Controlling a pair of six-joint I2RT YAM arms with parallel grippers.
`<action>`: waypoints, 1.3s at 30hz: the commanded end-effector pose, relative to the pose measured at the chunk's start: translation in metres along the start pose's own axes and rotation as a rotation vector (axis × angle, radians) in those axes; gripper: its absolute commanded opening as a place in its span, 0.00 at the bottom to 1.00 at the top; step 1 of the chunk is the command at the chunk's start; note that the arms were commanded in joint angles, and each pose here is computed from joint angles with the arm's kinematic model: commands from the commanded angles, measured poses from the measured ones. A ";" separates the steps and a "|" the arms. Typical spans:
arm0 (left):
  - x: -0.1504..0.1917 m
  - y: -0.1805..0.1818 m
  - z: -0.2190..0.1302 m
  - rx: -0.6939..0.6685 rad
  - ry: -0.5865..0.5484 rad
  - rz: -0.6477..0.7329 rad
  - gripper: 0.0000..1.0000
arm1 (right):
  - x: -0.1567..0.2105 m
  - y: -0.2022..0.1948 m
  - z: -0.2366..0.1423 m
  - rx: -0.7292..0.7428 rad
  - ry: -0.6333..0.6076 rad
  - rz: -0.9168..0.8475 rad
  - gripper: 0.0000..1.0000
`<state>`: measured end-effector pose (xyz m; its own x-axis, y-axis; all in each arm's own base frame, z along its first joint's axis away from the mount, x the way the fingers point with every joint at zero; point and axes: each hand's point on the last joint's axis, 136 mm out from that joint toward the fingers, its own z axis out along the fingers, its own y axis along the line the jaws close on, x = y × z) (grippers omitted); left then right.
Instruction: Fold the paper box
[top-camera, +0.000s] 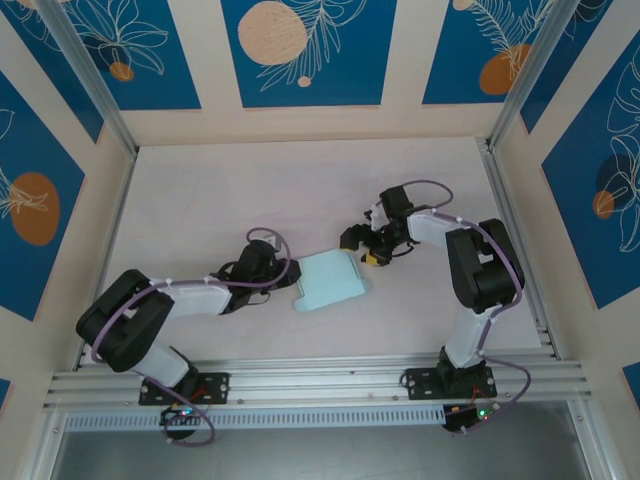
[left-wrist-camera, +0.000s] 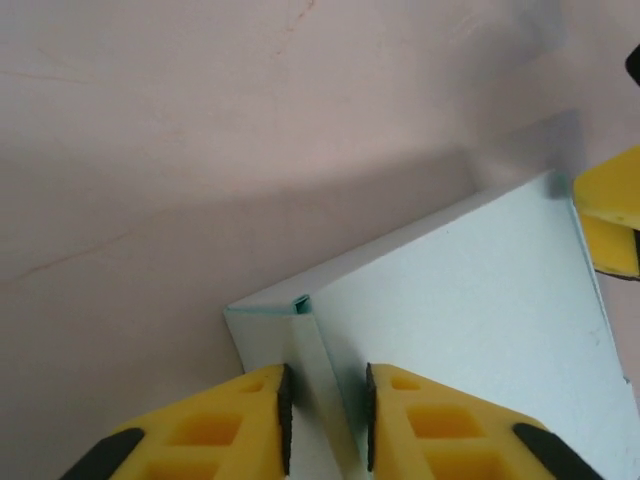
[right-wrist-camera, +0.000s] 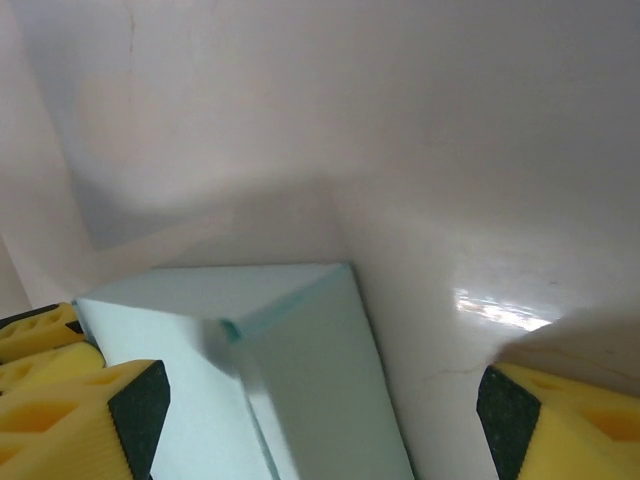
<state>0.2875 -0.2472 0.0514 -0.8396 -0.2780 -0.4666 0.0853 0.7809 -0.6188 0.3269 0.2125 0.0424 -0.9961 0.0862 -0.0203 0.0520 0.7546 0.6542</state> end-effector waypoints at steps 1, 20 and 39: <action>0.027 0.052 -0.004 -0.133 0.083 -0.067 0.17 | 0.011 0.010 0.009 -0.035 0.029 -0.003 0.83; 0.017 0.075 -0.016 -0.137 0.049 -0.168 0.08 | 0.037 0.059 0.001 -0.111 -0.043 -0.007 0.85; -0.020 0.051 -0.021 -0.104 -0.045 -0.125 0.09 | 0.021 0.108 -0.060 0.126 -0.211 -0.349 0.89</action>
<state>0.2866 -0.1907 0.0322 -0.8369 -0.3870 -0.3870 -0.0846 0.7901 -0.6071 0.3047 0.2787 0.1749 -0.8958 -0.0779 -0.4375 -0.3305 0.7750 0.5386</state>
